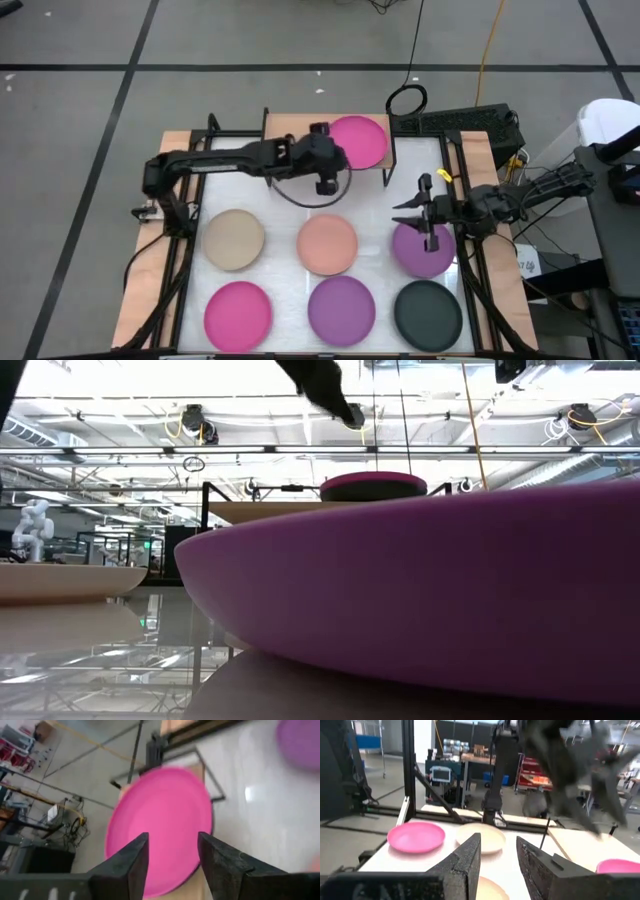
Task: Place and stack plates onto a shelf
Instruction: Stack the right violet plate on top of the pink plate on the shelf
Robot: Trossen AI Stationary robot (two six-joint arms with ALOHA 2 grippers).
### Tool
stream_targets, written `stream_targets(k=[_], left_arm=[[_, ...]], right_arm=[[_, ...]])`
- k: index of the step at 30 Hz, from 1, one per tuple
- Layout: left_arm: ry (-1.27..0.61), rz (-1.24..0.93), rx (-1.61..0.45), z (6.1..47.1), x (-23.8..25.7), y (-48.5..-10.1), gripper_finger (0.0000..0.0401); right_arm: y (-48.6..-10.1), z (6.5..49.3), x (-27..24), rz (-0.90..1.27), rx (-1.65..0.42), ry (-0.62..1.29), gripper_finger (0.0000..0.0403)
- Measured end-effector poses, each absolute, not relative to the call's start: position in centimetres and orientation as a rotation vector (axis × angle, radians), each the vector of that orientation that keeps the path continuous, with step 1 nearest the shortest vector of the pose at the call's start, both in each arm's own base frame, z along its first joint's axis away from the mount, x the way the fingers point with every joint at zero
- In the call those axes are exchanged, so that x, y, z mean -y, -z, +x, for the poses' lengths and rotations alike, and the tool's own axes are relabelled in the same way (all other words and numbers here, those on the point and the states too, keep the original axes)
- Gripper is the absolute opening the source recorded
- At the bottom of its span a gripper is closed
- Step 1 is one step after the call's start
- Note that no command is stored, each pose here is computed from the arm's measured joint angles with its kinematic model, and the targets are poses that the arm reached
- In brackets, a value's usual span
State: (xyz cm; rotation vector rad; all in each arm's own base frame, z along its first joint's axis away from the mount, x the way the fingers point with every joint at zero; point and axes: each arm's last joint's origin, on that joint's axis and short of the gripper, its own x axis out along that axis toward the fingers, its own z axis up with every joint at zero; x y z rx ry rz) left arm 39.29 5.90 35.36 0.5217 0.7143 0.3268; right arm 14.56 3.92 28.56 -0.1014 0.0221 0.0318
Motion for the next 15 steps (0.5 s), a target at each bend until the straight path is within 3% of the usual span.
stream_targets(k=[8,15], left_arm=[[-0.259,0.39,-0.482,32.7,0.1,-42.1,0.0157],[-0.216,0.316,-0.281,27.9,4.4,-39.4,0.0126]], right_arm=[[-27.7,14.6,-3.9,-0.06,-0.112,-0.032,0.011],[-26.9,15.1,-4.1,-0.002,-0.171,-0.024,0.011]])
